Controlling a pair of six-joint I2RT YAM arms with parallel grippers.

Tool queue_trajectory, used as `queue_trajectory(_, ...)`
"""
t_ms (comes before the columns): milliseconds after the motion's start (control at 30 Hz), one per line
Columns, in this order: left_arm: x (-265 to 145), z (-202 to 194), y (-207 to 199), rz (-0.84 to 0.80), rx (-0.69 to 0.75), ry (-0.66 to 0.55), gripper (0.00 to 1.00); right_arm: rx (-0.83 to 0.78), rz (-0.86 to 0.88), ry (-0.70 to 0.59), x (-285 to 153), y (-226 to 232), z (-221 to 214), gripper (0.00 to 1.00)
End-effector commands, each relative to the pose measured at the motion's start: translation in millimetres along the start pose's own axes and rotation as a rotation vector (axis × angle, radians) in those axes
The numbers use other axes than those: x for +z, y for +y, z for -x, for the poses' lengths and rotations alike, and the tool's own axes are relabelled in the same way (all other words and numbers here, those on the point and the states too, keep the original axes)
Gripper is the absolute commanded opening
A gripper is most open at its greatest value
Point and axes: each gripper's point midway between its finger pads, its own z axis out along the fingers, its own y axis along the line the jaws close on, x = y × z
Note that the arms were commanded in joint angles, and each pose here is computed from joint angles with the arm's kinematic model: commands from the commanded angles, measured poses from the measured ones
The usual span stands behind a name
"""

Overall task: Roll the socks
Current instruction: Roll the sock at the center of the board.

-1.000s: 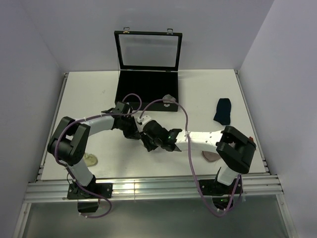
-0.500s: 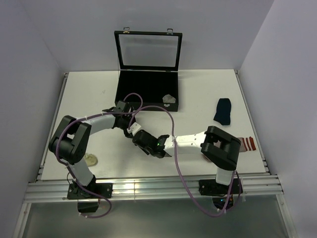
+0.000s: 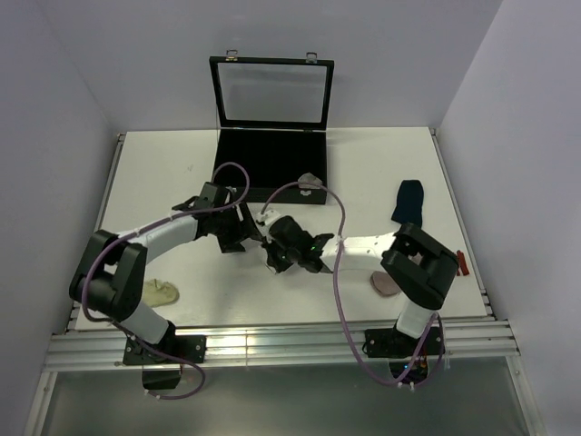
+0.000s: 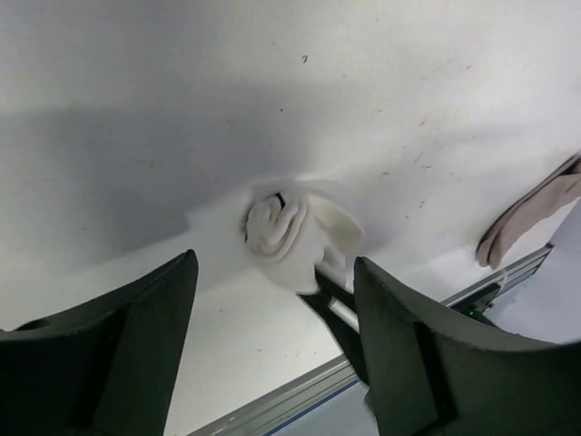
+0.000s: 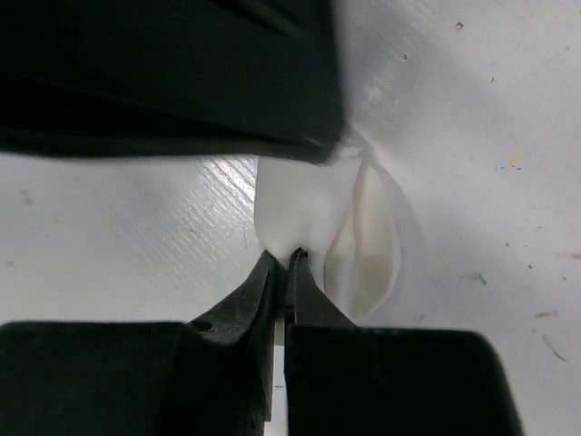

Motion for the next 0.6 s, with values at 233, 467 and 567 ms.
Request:
queue_trajectory(233, -9.9, 4.0, -6.4, -0.106, -0.043, -0.056, 0.69, 0.418, 0.476, 0.02, -11.3, 13.0, -1.0, 0.0)
queue_trajectory(467, -0.6, -5.8, -5.6, -0.13, -0.057, -0.008, 0.58, 0.602, 0.61, 0.034, -7.8, 4.4, -3.0, 0.0)
queue_trajectory(567, 5.5, -8.9, -7.2, -0.13, -0.057, 0.01, 0.56, 0.66, 0.626, 0.049, -5.1, 1.2, -7.8, 0.0)
